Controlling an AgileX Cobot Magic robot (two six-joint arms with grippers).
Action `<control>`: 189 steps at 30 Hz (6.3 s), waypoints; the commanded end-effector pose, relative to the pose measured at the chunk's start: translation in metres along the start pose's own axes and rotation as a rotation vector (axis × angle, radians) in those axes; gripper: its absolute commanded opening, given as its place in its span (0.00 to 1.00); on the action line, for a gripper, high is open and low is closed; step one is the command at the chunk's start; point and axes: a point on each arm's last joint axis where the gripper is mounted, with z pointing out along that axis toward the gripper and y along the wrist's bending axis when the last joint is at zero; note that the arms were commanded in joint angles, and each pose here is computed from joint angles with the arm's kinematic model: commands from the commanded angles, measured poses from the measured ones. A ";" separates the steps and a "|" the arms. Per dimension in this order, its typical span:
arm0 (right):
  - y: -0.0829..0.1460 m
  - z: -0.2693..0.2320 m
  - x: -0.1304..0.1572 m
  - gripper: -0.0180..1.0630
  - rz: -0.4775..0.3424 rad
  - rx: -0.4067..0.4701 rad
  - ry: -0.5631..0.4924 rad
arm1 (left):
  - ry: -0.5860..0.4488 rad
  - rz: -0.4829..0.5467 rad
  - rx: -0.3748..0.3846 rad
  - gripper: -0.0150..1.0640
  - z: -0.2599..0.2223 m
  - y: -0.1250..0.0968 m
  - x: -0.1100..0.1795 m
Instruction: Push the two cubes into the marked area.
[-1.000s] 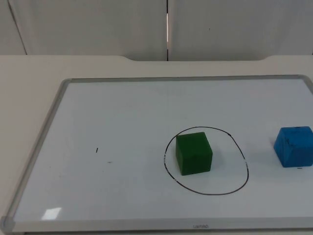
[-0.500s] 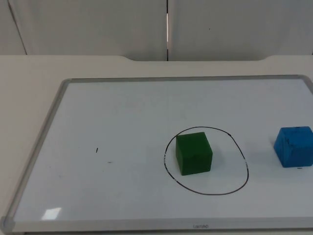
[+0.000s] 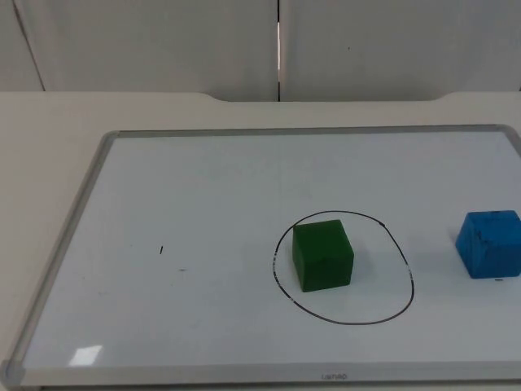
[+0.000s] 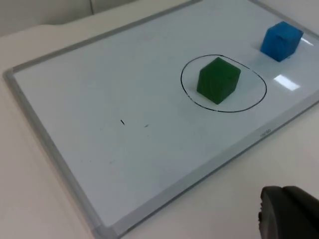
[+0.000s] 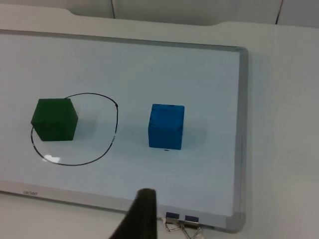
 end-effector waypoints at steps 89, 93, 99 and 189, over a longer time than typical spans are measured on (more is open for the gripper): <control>-0.018 0.376 0.001 0.02 0.138 0.059 0.717 | -0.012 -0.008 -0.061 0.01 0.001 0.006 0.000; -0.014 0.376 0.001 0.02 0.140 0.052 0.717 | -0.012 -0.008 -0.061 0.01 0.001 0.006 0.000; -0.002 0.377 0.001 0.02 0.113 0.027 0.714 | -0.012 -0.008 -0.061 0.01 0.001 0.006 0.000; 0.077 0.373 -0.001 0.02 0.152 -0.106 0.647 | -0.012 -0.008 -0.061 0.01 0.001 0.006 0.000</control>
